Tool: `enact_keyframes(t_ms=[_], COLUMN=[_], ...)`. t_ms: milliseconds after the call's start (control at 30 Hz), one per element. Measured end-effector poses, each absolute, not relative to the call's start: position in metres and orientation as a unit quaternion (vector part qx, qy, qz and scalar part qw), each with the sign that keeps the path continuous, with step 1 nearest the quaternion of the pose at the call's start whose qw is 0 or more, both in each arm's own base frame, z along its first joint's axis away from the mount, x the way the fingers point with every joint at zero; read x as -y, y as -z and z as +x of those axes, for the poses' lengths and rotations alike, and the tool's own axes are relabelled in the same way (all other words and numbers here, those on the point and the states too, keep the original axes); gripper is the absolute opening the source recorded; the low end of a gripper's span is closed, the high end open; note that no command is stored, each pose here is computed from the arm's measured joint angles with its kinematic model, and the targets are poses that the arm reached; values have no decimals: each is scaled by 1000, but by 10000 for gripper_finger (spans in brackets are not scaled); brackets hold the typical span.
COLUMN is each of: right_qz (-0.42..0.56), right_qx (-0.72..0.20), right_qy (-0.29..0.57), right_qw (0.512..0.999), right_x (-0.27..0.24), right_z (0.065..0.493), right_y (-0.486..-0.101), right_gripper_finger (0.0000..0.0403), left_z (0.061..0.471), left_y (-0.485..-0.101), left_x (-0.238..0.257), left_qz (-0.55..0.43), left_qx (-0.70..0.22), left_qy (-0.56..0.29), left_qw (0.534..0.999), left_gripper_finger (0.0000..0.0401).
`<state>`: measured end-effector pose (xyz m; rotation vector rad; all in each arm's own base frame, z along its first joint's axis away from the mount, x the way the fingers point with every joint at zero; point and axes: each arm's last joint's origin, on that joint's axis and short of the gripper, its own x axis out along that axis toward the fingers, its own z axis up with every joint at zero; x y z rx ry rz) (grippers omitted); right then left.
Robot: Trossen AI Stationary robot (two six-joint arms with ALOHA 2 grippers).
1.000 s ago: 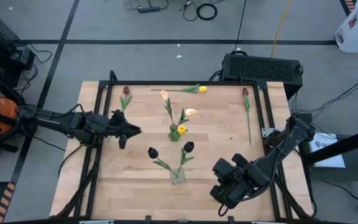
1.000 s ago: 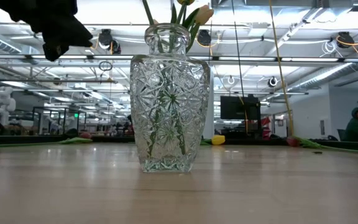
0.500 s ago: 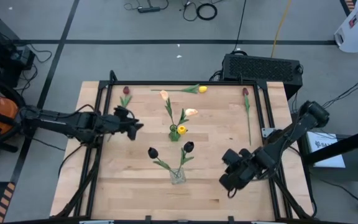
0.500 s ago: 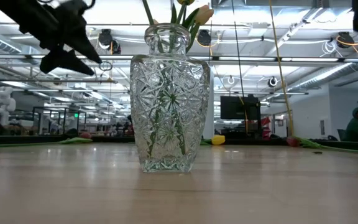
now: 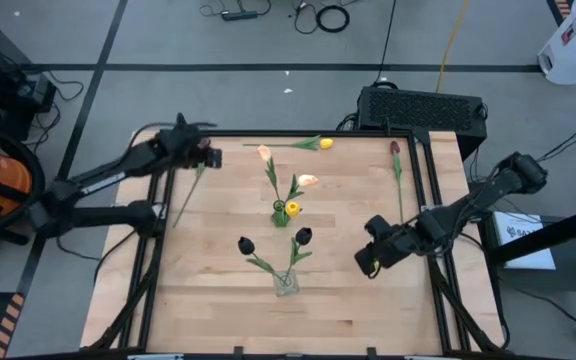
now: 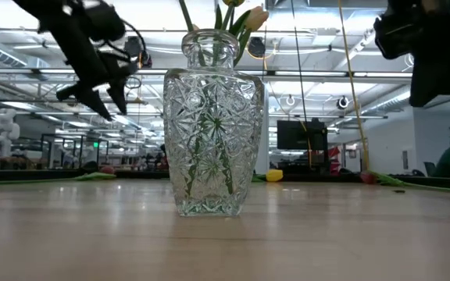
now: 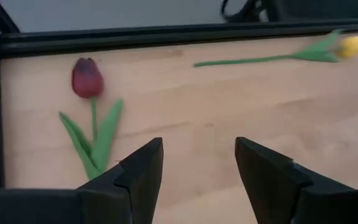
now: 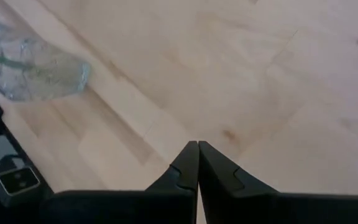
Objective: Sort flowers into vase by color
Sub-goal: Put the left red flower into the transparent vase
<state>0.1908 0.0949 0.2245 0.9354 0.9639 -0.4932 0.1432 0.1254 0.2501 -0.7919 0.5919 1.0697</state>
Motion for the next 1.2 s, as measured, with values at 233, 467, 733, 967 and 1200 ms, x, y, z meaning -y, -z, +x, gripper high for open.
enact_keyframes(t_ms=[233, 467, 733, 967, 1200], right_qz=[430, 412, 390, 389, 402], right_qx=[-429, -431, -437, -438, -432], right_qy=[239, 237, 225, 223, 224], right_qw=[758, 767, 778, 779, 775], right_x=[-83, -77, -75, -75, -76], right_z=[195, 198, 198, 198, 199], right_y=[-226, -226, -226, -227, -227], right_gripper_finger=[0, 0, 0, 0, 0], left_z=[143, 141, 142, 142, 144], left_y=[-234, -209, -182, -164, -151], left_x=[-174, -191, -201, -208, -219], left_qz=[-395, -397, -406, -386, -396], left_qx=[-327, -403, -458, -491, -504], left_qy=[-483, -497, -506, -533, -534], left_qw=[709, 658, 607, 570, 552], left_gripper_finger=[208, 208, 208, 208, 208])
